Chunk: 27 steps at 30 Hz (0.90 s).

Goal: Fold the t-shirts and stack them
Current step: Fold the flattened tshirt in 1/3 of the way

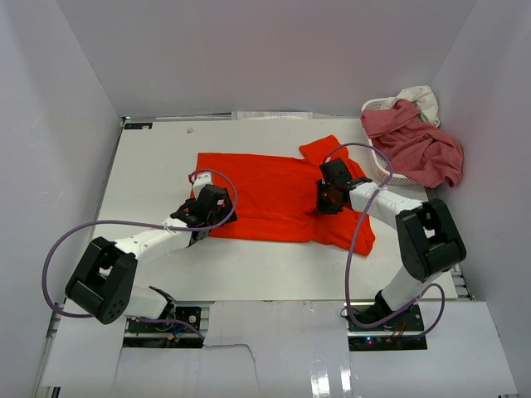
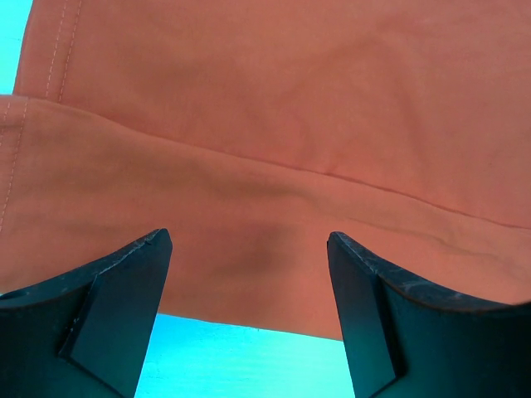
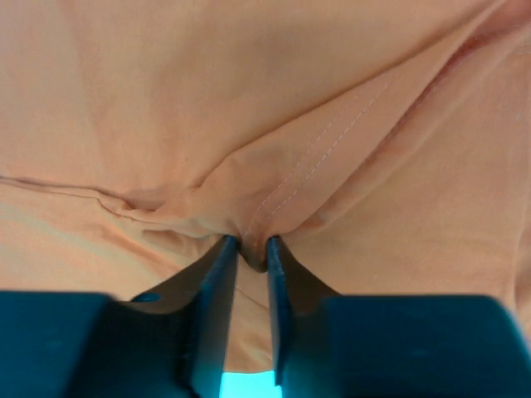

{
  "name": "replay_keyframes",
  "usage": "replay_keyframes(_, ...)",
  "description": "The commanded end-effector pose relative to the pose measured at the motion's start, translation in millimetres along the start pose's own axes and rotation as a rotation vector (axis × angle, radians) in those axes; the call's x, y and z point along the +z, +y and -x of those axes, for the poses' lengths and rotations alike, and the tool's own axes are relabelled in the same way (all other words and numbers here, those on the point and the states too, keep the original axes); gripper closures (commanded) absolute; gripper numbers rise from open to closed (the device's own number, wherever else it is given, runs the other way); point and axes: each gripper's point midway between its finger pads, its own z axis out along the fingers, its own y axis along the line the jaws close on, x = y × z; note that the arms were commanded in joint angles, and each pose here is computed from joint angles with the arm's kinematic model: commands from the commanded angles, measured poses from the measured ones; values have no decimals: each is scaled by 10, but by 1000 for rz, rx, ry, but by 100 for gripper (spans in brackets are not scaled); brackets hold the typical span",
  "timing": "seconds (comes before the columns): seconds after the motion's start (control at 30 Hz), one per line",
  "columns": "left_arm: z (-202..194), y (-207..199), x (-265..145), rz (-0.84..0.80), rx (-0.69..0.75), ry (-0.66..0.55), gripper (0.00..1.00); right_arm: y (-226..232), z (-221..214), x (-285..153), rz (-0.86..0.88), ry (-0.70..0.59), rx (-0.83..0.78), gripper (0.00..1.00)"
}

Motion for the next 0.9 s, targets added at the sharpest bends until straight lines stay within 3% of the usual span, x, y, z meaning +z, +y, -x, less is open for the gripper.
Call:
replay_keyframes(0.0, 85, -39, -1, 11, 14, -24, 13, 59, 135, -12, -2, -24, -15, 76)
replay_keyframes(0.17, 55, -39, 9, 19, 21, -21, 13, 103, 270, 12, -4, -38, -39, 88)
replay_keyframes(0.27, 35, -35, 18, 24, 27, -19, 13, 184, 420, 33, 16, -51, -69, 88)
replay_keyframes(0.43, 0, -30, 42, 33, 35, -11, 13, 306, 683, 90, 41, -67, -172, 79)
replay_keyframes(0.53, -28, -40, 55, 34, 41, -6, 13, 347, 879, 72, 39, -110, -216, 71)
replay_keyframes(0.63, -57, -50, 76, 37, 45, 3, 13, 320, 1039, 2, 3, -168, -225, 29)
replay_keyframes(0.67, -71, -61, 76, 35, 50, 6, 13, 288, 1060, -4, -15, -183, -222, 21)
replay_keyframes(0.87, -62, -79, 64, 37, 61, -6, 13, 234, 1068, -258, -15, -274, -204, 20)
